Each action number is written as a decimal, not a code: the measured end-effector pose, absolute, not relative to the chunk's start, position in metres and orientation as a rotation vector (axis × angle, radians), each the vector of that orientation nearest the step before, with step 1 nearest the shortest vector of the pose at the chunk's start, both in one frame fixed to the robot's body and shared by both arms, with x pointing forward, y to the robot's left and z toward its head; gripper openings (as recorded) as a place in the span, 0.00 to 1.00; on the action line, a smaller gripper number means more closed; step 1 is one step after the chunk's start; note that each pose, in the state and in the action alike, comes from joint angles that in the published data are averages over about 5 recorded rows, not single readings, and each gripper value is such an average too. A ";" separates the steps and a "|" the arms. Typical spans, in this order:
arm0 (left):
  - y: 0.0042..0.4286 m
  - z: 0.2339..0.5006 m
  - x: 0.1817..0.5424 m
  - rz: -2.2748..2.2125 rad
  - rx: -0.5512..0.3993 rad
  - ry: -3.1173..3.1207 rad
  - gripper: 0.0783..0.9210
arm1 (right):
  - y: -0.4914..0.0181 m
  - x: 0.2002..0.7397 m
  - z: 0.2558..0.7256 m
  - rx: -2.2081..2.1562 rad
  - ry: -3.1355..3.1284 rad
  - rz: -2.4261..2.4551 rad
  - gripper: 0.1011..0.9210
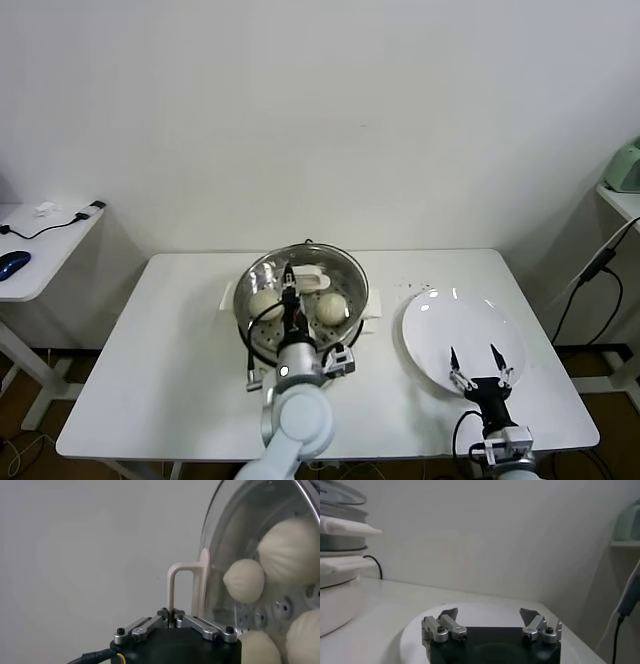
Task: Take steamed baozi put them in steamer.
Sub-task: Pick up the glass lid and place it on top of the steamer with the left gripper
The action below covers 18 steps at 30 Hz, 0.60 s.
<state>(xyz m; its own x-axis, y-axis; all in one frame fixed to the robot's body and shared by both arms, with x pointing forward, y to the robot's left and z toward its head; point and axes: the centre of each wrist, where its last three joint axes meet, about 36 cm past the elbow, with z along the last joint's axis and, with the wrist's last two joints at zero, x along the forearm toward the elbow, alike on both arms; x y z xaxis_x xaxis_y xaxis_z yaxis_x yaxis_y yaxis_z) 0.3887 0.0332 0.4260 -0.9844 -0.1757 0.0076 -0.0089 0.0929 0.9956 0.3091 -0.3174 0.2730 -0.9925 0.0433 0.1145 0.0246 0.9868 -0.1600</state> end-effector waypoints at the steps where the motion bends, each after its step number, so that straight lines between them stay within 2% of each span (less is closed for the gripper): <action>1: 0.033 0.424 0.389 -2.031 0.190 -2.220 0.07 | -0.317 0.310 0.273 -0.054 -3.016 0.241 0.88; 15: 0.035 0.409 0.394 -2.088 0.198 -2.162 0.07 | -0.320 0.305 0.272 -0.072 -3.035 0.242 0.88; 18: 0.035 0.409 0.393 -2.097 0.194 -2.161 0.11 | -0.319 0.305 0.271 -0.071 -3.039 0.242 0.88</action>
